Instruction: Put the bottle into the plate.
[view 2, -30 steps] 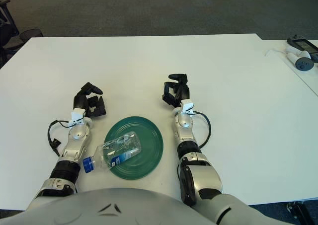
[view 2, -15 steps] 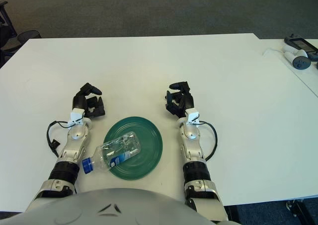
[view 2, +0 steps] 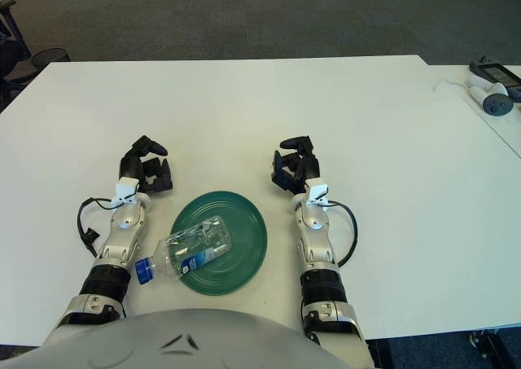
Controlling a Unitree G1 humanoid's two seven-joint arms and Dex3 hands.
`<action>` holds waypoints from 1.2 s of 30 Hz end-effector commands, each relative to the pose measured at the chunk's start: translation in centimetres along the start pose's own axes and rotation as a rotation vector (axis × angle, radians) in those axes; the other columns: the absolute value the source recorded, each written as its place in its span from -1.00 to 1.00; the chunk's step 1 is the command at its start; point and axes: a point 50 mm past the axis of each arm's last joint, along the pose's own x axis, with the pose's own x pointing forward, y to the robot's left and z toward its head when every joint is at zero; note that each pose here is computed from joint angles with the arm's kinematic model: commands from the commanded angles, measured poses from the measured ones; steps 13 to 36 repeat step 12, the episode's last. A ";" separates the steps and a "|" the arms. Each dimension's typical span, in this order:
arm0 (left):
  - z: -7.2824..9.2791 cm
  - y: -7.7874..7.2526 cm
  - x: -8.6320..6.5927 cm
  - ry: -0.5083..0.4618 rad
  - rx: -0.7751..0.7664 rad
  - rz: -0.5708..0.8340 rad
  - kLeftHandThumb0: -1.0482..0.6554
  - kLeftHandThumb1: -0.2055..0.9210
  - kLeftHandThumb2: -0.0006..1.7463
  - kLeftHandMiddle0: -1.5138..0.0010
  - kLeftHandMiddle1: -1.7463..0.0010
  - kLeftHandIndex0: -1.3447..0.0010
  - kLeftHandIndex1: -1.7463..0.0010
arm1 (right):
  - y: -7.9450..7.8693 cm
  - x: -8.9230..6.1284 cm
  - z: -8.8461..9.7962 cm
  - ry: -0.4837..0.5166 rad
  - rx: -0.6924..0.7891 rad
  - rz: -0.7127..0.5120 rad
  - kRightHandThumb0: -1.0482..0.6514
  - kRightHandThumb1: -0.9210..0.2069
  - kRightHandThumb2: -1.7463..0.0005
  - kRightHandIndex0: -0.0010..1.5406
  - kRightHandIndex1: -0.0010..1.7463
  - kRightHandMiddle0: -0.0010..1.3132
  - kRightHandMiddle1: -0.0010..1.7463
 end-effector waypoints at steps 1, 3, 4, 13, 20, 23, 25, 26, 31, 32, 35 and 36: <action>-0.9 0.4 -0.4 0.043 0.019 0.001 -0.46 -0.52 0.86 -0.76 -1.00 -0.22 -1.00 | -0.6 -0.9 -1.4 0.083 0.002 -0.032 0.23 -0.36 -0.17 -0.42 0.92 -0.62 1.00; -0.9 0.4 -0.4 0.041 0.019 0.001 -0.46 -0.52 0.86 -0.76 -1.00 -0.23 -1.00 | -0.6 -0.9 -1.3 0.087 0.003 -0.036 0.23 -0.36 -0.17 -0.43 0.92 -0.62 1.00; -0.9 0.4 -0.4 0.041 0.019 0.001 -0.46 -0.52 0.87 -0.76 -1.00 -0.23 -1.00 | -0.6 -0.9 -1.3 0.088 0.004 -0.036 0.23 -0.36 -0.17 -0.43 0.92 -0.62 1.00; -0.7 0.4 -0.4 0.035 0.027 -0.001 -0.46 -0.53 0.87 -0.77 -1.00 -0.24 -1.00 | -0.6 -1.0 -1.2 0.095 0.011 -0.041 0.23 -0.36 -0.17 -0.44 0.93 -0.62 1.00; -0.7 0.4 -0.4 0.035 0.027 -0.001 -0.46 -0.53 0.87 -0.77 -1.00 -0.24 -1.00 | -0.6 -1.0 -1.2 0.095 0.011 -0.041 0.23 -0.36 -0.17 -0.44 0.93 -0.62 1.00; -0.7 0.4 -0.4 0.035 0.027 -0.001 -0.46 -0.53 0.87 -0.77 -1.00 -0.24 -1.00 | -0.6 -1.0 -1.2 0.095 0.011 -0.041 0.23 -0.36 -0.17 -0.44 0.93 -0.62 1.00; -0.7 0.4 -0.4 0.035 0.027 -0.001 -0.46 -0.53 0.87 -0.77 -1.00 -0.24 -1.00 | -0.6 -1.0 -1.2 0.095 0.011 -0.041 0.23 -0.36 -0.17 -0.44 0.93 -0.62 1.00; -0.7 0.4 -0.4 0.035 0.027 -0.001 -0.46 -0.53 0.87 -0.77 -1.00 -0.24 -1.00 | -0.6 -1.0 -1.2 0.095 0.011 -0.041 0.23 -0.36 -0.17 -0.44 0.93 -0.62 1.00; -0.7 0.4 -0.4 0.035 0.027 -0.001 -0.46 -0.53 0.87 -0.77 -1.00 -0.24 -1.00 | -0.6 -1.0 -1.2 0.095 0.011 -0.041 0.23 -0.36 -0.17 -0.44 0.93 -0.62 1.00; -0.7 0.4 -0.4 0.035 0.027 -0.001 -0.46 -0.53 0.87 -0.77 -1.00 -0.24 -1.00 | -0.6 -1.0 -1.2 0.095 0.011 -0.041 0.23 -0.36 -0.17 -0.44 0.93 -0.62 1.00; -0.7 0.4 -0.4 0.035 0.027 -0.001 -0.46 -0.53 0.87 -0.77 -1.00 -0.24 -1.00 | -0.6 -1.0 -1.2 0.095 0.011 -0.041 0.23 -0.36 -0.17 -0.44 0.93 -0.62 1.00; -0.7 0.4 -0.4 0.035 0.027 -0.001 -0.46 -0.53 0.87 -0.77 -1.00 -0.24 -1.00 | -0.6 -1.0 -1.2 0.095 0.011 -0.041 0.23 -0.36 -0.17 -0.44 0.93 -0.62 1.00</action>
